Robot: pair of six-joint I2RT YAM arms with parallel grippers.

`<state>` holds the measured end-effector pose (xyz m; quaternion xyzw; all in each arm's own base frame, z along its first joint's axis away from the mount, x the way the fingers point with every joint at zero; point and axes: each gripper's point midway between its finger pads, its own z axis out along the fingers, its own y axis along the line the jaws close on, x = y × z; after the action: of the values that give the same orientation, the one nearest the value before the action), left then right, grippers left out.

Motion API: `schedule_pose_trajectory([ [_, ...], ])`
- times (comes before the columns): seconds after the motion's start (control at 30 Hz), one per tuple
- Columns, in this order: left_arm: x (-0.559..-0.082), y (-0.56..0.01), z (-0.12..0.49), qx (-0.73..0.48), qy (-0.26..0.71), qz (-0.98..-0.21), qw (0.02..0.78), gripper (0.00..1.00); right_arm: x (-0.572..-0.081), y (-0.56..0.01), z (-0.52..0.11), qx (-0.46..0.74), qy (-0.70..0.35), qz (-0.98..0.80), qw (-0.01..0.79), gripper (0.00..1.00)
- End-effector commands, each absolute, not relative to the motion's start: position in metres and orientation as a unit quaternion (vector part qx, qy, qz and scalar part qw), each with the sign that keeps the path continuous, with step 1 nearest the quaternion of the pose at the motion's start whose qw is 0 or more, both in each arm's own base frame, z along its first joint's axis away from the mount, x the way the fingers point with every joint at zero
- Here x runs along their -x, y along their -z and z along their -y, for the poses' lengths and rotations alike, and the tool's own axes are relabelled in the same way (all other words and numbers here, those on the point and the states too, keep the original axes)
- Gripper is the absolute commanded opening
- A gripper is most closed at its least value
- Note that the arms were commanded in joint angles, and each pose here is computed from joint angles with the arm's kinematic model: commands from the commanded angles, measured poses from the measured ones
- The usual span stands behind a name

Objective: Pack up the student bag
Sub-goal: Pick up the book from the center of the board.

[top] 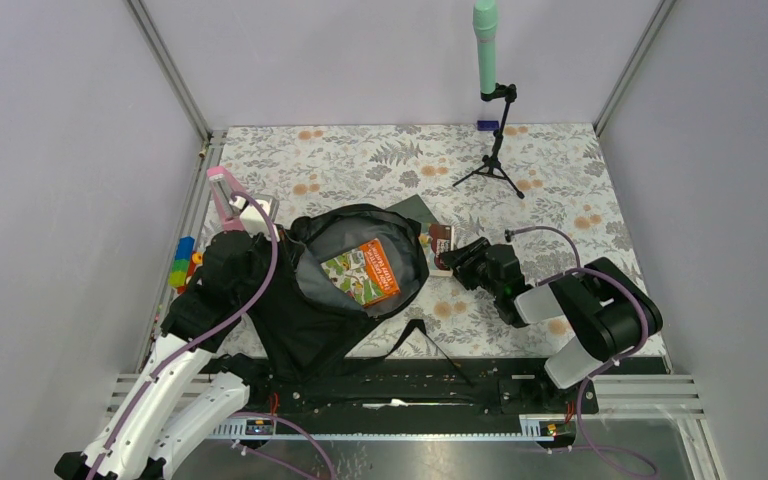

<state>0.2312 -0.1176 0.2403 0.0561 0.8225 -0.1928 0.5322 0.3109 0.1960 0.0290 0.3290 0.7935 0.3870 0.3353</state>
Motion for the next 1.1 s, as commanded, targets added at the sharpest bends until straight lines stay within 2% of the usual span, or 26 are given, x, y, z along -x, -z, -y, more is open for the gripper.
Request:
schedule_pose_trajectory([
  [0.0,-0.241,-0.27,0.121,-0.051,0.209,-0.786,0.58,0.0,-0.305,-0.035,-0.201,-0.345,-0.408,-0.783,0.318,0.51],
  [0.13,-0.24,-0.272,0.12,-0.051,0.208,-0.784,0.583,0.0,-0.304,-0.04,-0.204,-0.353,-0.421,-0.778,0.305,0.56],
  [0.23,-0.241,-0.273,0.118,-0.048,0.205,-0.782,0.586,0.0,-0.303,-0.042,-0.208,-0.359,-0.431,-0.774,0.295,0.55],
  [0.33,-0.243,-0.271,0.117,-0.047,0.201,-0.784,0.585,0.0,-0.305,-0.045,-0.211,-0.369,-0.444,-0.764,0.288,0.48],
  [0.53,-0.242,-0.269,0.117,-0.046,0.199,-0.786,0.584,0.0,-0.307,-0.064,-0.208,-0.375,-0.458,-0.747,0.304,0.25],
  [0.83,-0.241,-0.271,0.118,-0.048,0.203,-0.783,0.586,0.0,-0.303,-0.11,-0.17,-0.352,-0.399,-0.742,0.408,0.01],
  [1.07,-0.24,-0.273,0.12,-0.054,0.211,-0.779,0.588,0.0,-0.3,-0.152,-0.153,-0.286,-0.363,-0.743,0.484,0.0],
])
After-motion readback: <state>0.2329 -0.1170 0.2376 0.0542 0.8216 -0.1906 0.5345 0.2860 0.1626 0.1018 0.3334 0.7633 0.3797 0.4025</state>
